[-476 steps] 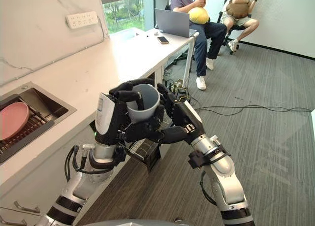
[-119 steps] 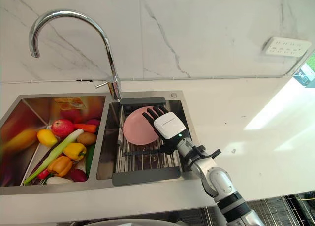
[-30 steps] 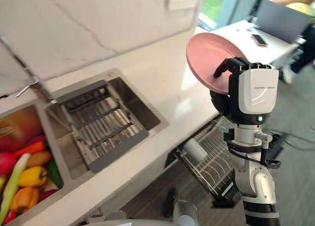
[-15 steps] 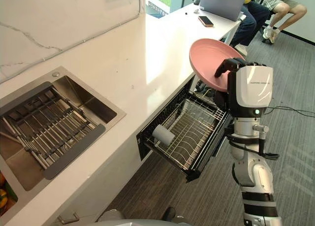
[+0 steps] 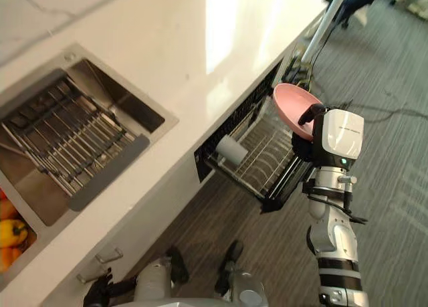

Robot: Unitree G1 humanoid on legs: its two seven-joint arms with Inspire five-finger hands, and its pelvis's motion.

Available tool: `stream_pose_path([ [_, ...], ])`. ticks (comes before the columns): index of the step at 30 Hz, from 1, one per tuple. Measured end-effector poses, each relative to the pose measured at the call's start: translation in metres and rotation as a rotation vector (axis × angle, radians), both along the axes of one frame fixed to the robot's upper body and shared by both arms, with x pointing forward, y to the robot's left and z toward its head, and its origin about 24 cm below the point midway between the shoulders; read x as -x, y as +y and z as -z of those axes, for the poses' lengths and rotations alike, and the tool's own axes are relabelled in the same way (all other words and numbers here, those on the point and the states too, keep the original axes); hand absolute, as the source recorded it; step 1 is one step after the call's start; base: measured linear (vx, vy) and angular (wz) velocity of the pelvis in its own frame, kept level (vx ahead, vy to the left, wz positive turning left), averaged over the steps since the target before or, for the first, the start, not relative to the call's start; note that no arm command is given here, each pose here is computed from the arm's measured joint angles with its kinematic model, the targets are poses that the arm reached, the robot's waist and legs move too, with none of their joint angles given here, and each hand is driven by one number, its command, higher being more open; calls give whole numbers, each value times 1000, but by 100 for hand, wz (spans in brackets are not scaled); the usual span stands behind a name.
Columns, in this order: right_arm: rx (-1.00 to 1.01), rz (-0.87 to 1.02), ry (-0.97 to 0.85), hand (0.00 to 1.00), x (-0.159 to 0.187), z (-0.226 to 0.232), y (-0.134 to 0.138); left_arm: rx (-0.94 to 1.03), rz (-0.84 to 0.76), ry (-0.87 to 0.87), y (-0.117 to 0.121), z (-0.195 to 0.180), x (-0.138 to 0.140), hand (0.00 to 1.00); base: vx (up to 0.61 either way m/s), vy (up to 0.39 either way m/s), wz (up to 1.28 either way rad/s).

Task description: Walk over to the sink, pick up the cup, carry it to the dishwasher, place the cup inside the dishwasher, then close the dishwasher door

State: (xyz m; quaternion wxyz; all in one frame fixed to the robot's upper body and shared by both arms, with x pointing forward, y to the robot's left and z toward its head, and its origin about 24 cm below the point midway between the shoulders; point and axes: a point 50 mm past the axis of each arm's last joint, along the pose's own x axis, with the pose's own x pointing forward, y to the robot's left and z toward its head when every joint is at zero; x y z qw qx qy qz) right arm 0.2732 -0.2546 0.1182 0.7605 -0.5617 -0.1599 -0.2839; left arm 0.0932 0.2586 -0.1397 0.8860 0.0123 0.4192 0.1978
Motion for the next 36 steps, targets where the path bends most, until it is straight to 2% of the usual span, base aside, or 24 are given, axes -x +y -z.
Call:
stream_pose_path([
  [3,-45,36,-43,0,-8,-6,-2,-22,29,-86,-3,-8,-26,100,-30,118,19],
  [9,-156,61,-157,0,-18,-23,-2,-48,67,-167,-9,-18,-52,100,15,125,12],
  [14,-216,95,-78,0,-32,-9,-5,-47,85,-223,-11,-26,-73,100,-7,108,9],
  [21,-349,161,-5,0,-49,-1,-29,-37,133,-288,-18,-37,-95,100,8,129,12],
  [29,-401,203,-21,0,-59,-12,-45,-17,146,-303,-20,-40,-102,100,9,102,2],
  [30,-422,211,-18,100,-59,-11,-47,-12,147,-302,-20,-40,-103,100,20,94,-1],
  [36,-468,225,-5,100,-60,-7,-49,0,142,-297,-19,-41,-106,100,17,83,-2],
])
